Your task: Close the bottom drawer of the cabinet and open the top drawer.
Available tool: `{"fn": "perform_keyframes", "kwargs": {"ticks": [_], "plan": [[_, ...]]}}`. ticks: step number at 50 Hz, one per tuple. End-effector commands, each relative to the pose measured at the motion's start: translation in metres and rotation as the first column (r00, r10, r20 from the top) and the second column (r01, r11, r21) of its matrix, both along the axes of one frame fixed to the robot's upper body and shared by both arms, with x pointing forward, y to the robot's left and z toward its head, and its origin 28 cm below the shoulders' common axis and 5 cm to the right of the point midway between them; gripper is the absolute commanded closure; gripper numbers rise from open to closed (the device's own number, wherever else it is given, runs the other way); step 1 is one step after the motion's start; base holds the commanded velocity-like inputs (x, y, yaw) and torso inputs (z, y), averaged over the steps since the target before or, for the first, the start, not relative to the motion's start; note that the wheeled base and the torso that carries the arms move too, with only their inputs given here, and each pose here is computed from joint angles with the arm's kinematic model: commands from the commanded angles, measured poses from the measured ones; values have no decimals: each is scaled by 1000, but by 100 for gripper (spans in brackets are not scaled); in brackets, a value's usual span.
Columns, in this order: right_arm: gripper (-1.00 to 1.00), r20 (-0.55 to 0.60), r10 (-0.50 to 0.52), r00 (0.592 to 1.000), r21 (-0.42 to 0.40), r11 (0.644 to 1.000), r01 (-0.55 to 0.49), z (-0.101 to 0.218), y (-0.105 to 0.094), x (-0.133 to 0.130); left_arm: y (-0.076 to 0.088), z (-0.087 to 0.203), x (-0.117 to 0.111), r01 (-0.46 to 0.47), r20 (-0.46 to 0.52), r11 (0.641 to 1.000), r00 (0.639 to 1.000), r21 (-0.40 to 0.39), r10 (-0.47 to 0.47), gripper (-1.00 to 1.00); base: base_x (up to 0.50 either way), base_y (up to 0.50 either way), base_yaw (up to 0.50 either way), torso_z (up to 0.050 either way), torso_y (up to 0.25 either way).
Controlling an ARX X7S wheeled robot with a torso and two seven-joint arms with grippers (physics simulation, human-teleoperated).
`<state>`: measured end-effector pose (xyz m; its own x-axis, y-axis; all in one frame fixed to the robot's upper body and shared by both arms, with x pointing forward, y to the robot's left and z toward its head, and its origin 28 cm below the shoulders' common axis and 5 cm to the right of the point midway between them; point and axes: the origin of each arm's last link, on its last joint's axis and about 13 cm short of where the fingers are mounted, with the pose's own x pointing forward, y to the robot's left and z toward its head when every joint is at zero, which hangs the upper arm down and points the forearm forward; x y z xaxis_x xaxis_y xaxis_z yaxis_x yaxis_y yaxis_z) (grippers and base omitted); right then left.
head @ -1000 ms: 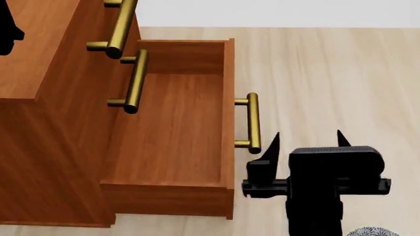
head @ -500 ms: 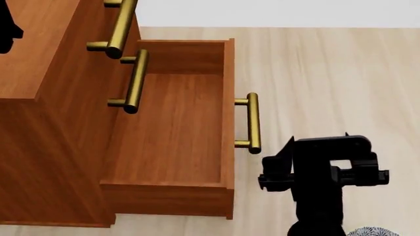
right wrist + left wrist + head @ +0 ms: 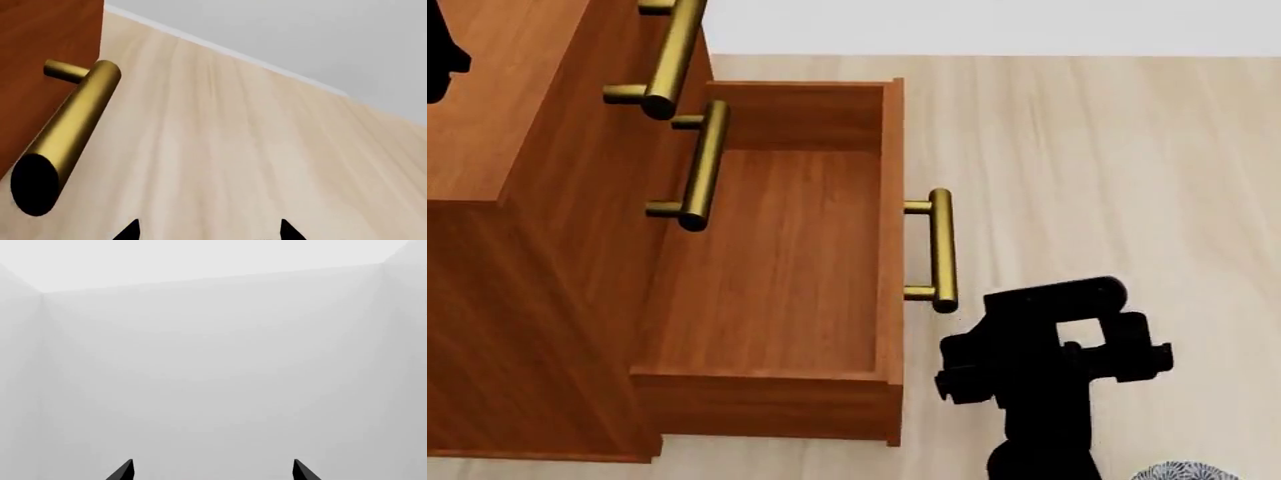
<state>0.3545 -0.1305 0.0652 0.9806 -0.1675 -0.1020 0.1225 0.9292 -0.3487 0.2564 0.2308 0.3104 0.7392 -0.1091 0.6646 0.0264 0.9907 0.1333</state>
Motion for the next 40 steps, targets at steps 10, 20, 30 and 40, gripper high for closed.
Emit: {"fn": "perform_keyframes", "kwargs": {"ticks": [10, 20, 30, 40], "plan": [[-100, -60, 101, 993, -13, 995, -102, -12, 20, 7, 0, 1, -1, 1, 3, 1000, 1000, -3, -1, -100, 0, 0, 0, 0, 0], [-100, -74, 165, 983, -4, 986, -166, -14, 36, 9, 1, 3, -3, 1, 8, 1000, 1000, -4, -1, -100, 0, 0, 0, 0, 0], [-100, -83, 234, 969, 1, 972, -234, -15, 55, 10, 3, 3, -3, -2, 12, 1000, 1000, -8, 2, -100, 0, 0, 2, 0, 0], [-100, -84, 289, 954, 13, 957, -289, -14, 70, 10, 4, 4, -4, -3, 13, 1000, 1000, -10, 3, -100, 0, 0, 2, 0, 0]]}}
